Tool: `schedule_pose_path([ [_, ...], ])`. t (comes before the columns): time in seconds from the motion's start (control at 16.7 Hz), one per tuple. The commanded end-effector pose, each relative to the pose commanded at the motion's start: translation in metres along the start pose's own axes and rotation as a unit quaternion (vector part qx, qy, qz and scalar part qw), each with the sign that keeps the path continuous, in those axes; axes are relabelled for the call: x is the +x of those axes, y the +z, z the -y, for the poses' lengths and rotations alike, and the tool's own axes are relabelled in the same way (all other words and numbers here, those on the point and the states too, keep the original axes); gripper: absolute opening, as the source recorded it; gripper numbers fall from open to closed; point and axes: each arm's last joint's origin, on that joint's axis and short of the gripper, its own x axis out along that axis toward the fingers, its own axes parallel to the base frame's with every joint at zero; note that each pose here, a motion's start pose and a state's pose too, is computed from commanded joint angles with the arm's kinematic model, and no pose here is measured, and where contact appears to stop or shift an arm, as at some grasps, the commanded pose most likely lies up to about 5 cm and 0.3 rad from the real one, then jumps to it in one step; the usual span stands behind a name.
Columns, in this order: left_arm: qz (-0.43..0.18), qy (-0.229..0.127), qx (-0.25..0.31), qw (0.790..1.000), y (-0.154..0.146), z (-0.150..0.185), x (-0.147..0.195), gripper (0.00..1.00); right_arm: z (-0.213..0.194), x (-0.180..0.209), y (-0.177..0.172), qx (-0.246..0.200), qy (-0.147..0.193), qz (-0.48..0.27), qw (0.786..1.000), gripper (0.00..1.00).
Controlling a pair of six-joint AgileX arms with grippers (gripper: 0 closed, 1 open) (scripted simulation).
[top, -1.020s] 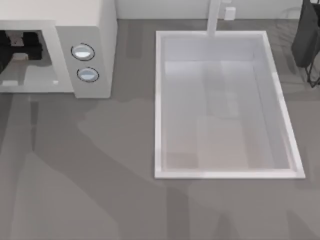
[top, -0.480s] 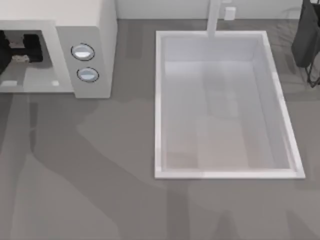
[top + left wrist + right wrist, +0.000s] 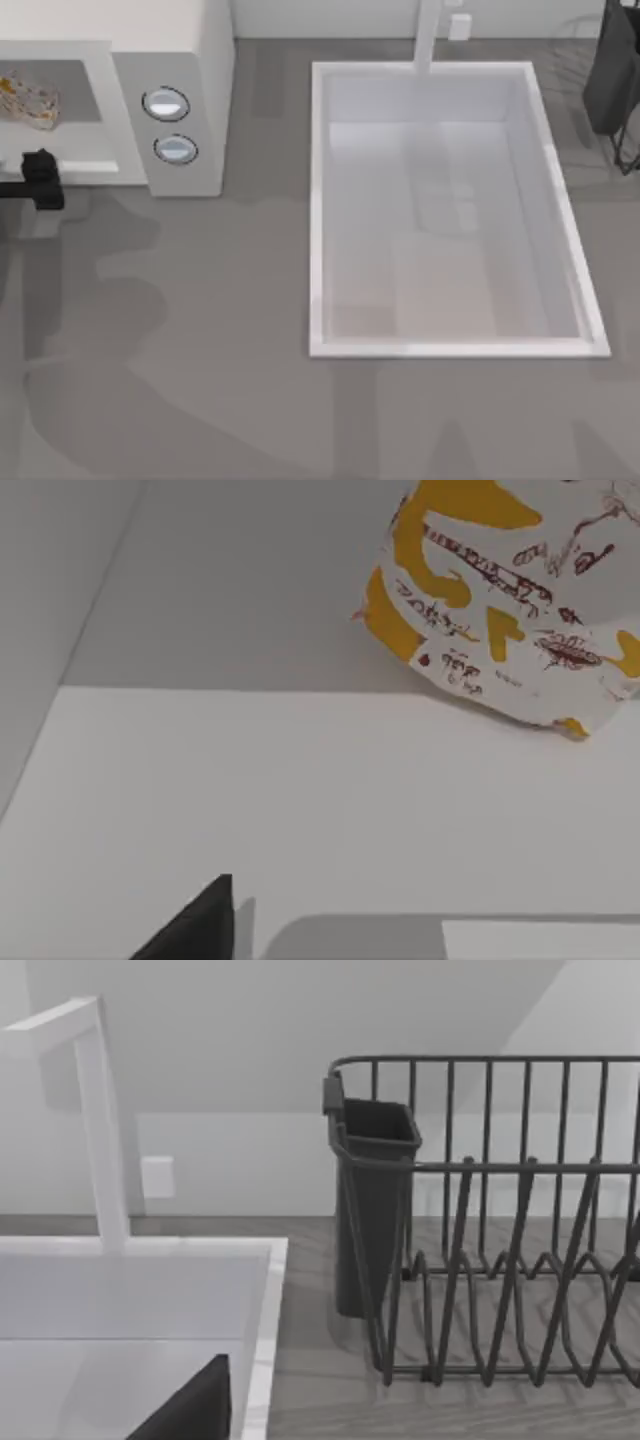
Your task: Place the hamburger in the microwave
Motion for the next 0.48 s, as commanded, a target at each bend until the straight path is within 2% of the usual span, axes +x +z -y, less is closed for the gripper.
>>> schedule_pose_path([
  [0.24, 0.0, 0.0, -0.001, 1.0, -0.022, 0.002, -0.058, 1.0, 0.0, 0.0, 0.0, 0.0, 0.0, 0.0, 1.0, 1.0],
  [0.48, 0.015, 0.001, 0.003, 1.0, -0.025, 0.003, -0.081, 1.0, 0.0, 0.0, 0.0, 0.0, 0.0, 0.0, 1.0, 1.0],
])
